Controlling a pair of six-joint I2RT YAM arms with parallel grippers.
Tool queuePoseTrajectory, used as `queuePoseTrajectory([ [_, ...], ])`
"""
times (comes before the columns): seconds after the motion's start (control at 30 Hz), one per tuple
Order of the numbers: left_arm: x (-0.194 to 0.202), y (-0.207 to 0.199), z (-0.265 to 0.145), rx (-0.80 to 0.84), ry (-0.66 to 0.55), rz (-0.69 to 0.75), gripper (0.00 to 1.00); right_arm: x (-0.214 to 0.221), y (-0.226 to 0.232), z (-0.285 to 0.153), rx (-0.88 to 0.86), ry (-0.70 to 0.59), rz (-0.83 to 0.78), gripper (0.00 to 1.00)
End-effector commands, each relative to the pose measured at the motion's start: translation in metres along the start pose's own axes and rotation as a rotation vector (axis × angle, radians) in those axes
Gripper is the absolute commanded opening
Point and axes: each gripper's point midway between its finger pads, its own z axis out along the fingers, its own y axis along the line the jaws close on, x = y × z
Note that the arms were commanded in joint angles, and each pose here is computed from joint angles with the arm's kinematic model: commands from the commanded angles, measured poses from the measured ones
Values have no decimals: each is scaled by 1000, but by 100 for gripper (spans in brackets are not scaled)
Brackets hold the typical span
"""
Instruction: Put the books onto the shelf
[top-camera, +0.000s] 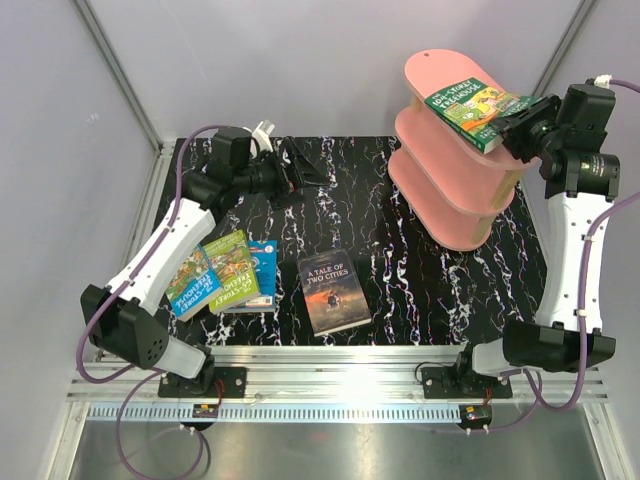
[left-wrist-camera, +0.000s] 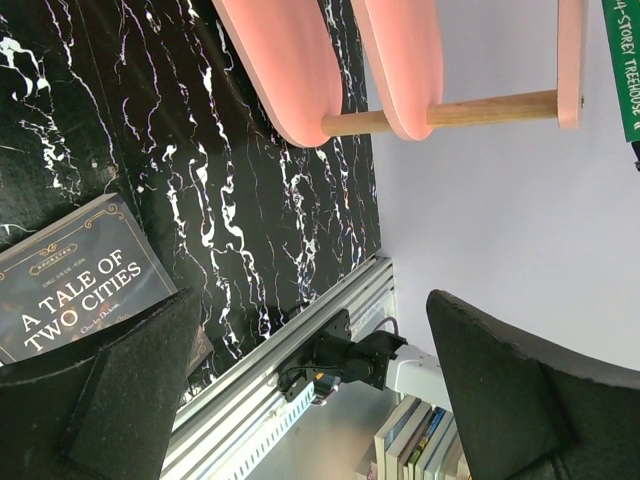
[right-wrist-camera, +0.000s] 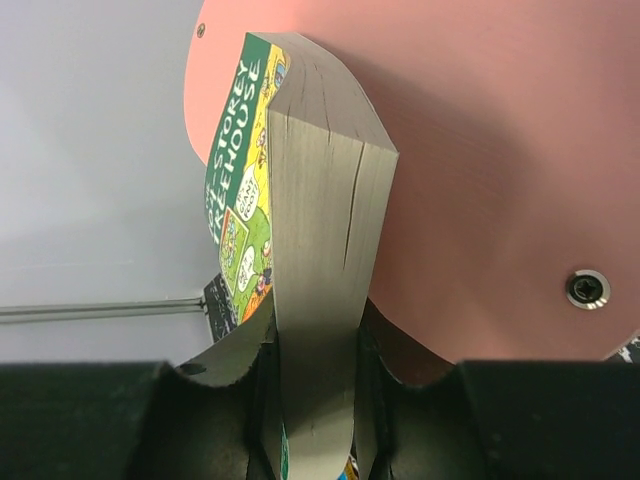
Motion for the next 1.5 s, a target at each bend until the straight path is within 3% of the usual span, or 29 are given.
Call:
queuePoseTrajectory([
  [0.0,-2,-14,-6,62,-8,30,99,-21,-30,-6,169,-111,-25,0],
  [0.2,0,-11,-7,59,-4,28,99,-31,-52,-5,273,-179,-16,0],
  [0.47,0,-10,-8,50,-5,34,99,-30,-65,13,318,-161,-17,0],
  [0.83,-4,-4,-6,38,-6,27,99,-30,-113,11,516,-188,6,0],
  [1.0,-4,-3,-4,39,-5,22,99,-19,-111,20,481,-142,26,0],
  [1.27,-4,0,-3,35,-6,18,99,18,-62,24,168,26,70,0],
  [1.47,-5,0,-1,39,-11,15,99,34,-62,14,137,72,66,0],
])
